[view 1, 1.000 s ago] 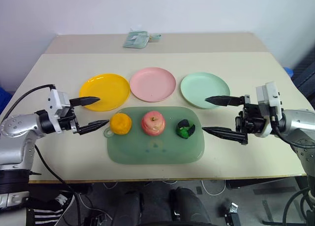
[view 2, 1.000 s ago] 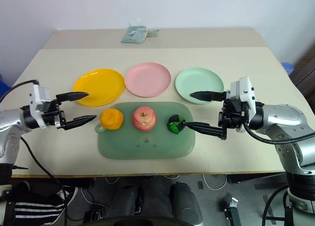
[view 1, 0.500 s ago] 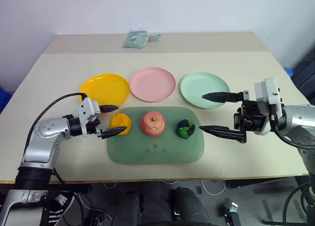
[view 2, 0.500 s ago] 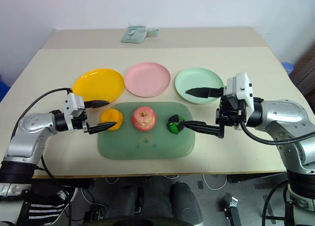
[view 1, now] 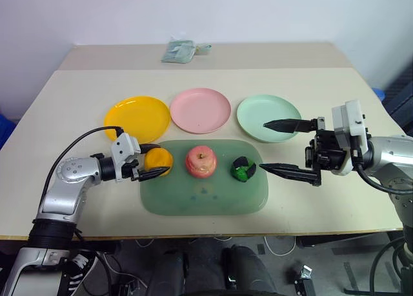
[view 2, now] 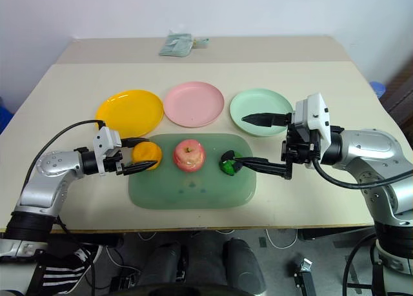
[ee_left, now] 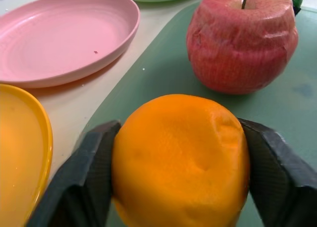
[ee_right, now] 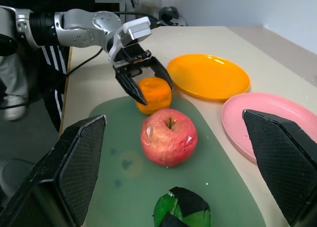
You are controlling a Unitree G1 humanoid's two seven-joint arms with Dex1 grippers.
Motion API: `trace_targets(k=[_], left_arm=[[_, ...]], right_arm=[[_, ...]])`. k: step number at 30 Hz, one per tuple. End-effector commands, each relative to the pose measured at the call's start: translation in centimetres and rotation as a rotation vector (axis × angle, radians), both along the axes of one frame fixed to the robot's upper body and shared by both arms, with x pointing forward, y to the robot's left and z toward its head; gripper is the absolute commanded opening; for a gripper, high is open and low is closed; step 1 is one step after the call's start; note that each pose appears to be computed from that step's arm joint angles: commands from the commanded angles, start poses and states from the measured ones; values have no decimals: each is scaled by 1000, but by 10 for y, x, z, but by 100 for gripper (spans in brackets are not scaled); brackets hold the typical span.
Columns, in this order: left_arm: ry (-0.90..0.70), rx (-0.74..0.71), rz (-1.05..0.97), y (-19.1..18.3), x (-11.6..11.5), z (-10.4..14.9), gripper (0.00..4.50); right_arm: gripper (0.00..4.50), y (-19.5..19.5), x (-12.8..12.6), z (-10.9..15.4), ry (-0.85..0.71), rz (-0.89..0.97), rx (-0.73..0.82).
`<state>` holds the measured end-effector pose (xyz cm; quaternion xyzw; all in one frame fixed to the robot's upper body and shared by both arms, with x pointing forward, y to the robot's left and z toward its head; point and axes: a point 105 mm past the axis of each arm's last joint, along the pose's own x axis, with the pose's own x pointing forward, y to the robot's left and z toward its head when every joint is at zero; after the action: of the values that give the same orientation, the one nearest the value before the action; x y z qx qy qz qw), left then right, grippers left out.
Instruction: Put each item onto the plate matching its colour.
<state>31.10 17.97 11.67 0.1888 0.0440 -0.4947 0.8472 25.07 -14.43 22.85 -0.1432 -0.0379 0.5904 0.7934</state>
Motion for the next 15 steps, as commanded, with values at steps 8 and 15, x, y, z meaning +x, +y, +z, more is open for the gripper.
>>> trace_targets(k=[8,15], left_arm=[[-130,-251,197,19,34,67,290],[-242,-275,534,64,76,94,290]], right_arm=[[450,3,4,18,-87,-15,45],[450,4,35,36,-162,-154,141]])
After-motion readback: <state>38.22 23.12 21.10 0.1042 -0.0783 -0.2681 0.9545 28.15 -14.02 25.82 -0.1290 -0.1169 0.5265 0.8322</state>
